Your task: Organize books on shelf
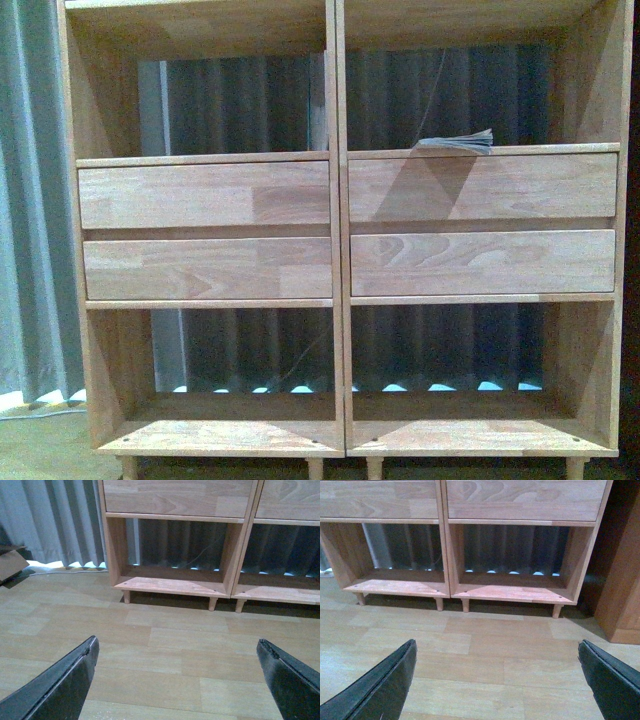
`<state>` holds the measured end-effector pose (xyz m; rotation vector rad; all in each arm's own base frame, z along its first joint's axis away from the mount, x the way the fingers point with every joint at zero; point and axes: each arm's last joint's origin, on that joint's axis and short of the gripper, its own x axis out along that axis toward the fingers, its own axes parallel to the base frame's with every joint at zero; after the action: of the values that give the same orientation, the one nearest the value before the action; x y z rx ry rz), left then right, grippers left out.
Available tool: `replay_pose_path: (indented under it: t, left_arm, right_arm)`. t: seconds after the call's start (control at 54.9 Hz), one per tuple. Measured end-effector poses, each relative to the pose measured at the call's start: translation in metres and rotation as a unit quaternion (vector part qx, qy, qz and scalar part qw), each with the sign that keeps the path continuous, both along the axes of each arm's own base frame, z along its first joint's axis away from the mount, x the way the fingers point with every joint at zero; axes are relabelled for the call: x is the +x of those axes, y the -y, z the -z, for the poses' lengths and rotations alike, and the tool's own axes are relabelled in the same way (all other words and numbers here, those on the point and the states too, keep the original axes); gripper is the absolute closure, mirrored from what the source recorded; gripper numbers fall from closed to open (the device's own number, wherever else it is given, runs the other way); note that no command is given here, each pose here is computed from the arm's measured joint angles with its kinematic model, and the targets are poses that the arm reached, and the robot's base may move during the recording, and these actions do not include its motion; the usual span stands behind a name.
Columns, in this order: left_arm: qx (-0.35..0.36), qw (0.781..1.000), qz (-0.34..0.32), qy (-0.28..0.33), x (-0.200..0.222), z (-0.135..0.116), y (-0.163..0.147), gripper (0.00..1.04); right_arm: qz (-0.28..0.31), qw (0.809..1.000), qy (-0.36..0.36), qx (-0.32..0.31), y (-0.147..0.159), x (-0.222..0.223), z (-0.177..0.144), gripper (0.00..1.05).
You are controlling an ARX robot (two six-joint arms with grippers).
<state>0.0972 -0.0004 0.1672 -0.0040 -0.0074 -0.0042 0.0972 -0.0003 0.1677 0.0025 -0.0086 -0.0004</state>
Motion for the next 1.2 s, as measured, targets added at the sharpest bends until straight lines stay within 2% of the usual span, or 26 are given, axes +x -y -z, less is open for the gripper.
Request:
replay_pose_path:
  t: [1.203]
  left_arm:
    - [0.0,1.0,0.0,0.0,0.0,0.0,0.0,0.07]
  right_arm:
    - [0.0,1.0,0.0,0.0,0.0,0.0,0.0,0.07]
